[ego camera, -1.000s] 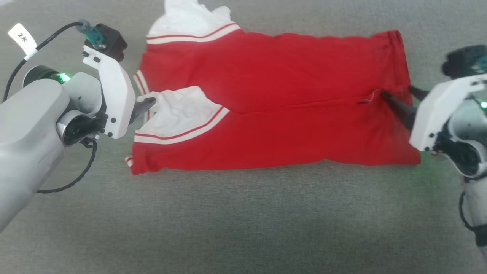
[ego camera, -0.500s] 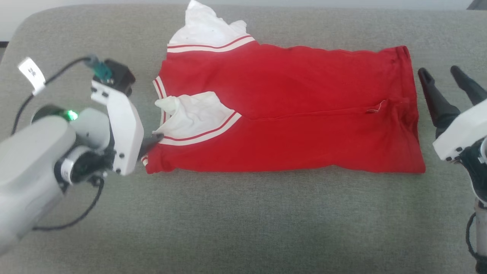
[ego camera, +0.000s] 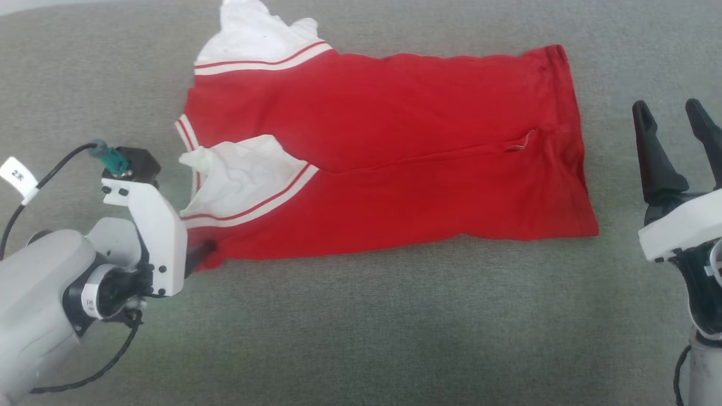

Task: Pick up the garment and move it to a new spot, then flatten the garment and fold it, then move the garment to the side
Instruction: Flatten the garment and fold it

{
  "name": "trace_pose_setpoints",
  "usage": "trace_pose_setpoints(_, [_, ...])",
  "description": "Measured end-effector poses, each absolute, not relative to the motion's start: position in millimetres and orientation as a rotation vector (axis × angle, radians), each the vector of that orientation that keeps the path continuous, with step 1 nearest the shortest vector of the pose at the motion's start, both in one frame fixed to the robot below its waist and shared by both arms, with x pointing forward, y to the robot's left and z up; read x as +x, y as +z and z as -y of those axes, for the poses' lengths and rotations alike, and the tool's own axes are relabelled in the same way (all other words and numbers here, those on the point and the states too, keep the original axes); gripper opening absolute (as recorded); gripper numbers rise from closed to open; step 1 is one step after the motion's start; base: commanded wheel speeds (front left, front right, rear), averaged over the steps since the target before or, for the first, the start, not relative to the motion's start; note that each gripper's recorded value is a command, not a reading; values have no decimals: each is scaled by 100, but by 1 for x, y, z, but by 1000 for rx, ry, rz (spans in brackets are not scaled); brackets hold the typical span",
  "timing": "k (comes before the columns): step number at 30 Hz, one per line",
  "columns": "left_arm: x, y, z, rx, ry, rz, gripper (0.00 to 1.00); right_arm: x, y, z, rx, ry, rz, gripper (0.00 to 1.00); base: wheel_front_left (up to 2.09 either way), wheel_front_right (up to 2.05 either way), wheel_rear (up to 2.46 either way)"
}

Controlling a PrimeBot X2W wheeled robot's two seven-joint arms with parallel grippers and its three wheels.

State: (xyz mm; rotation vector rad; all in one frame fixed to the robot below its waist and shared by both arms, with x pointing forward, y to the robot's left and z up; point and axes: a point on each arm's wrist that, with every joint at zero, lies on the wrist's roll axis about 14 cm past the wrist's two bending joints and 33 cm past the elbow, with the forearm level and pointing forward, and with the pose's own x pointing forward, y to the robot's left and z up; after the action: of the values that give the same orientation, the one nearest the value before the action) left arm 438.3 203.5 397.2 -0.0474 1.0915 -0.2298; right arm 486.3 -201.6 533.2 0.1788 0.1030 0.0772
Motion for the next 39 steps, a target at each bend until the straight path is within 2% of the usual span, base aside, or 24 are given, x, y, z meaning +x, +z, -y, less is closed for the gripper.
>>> trace_pose_setpoints(7, [444, 378, -199, -101, -195, -1136, 98, 476, 521, 217, 178, 23, -140, 100, 0, 0, 0])
trace_pose_setpoints(9, [445, 375, -198, -115, -195, -1142, 0, 474, 514, 219, 184, 16, -173, 100, 0, 0, 0])
trace_pose_setpoints(23, [444, 374, -189, -136, -254, -1110, 0, 456, 428, 203, 266, 50, -650, 100, 0, 0, 0])
trace_pose_setpoints(29, [443, 374, -188, -148, -262, -1101, 0, 454, 389, 189, 229, 98, -874, 100, 0, 0, 0])
trace_pose_setpoints(32, [443, 373, -188, -141, -264, -1098, 0, 456, 380, 182, 217, 120, -930, 100, 0, 0, 0])
trace_pose_setpoints(33, [443, 373, -188, -144, -264, -1097, 0, 456, 377, 181, 212, 124, -948, 73, 0, 0, 0])
trace_pose_setpoints(34, [443, 373, -189, -145, -265, -1097, 0, 457, 375, 182, 202, 123, -962, 34, 0, 0, 0])
trace_pose_setpoints(35, [443, 372, -189, -146, -263, -1096, 0, 458, 374, 182, 191, 125, -973, 0, 0, 0, 0])
trace_pose_setpoints(39, [442, 374, -190, -151, -265, -1087, 0, 461, 373, 184, 179, 120, -985, 0, 0, 0, 0])
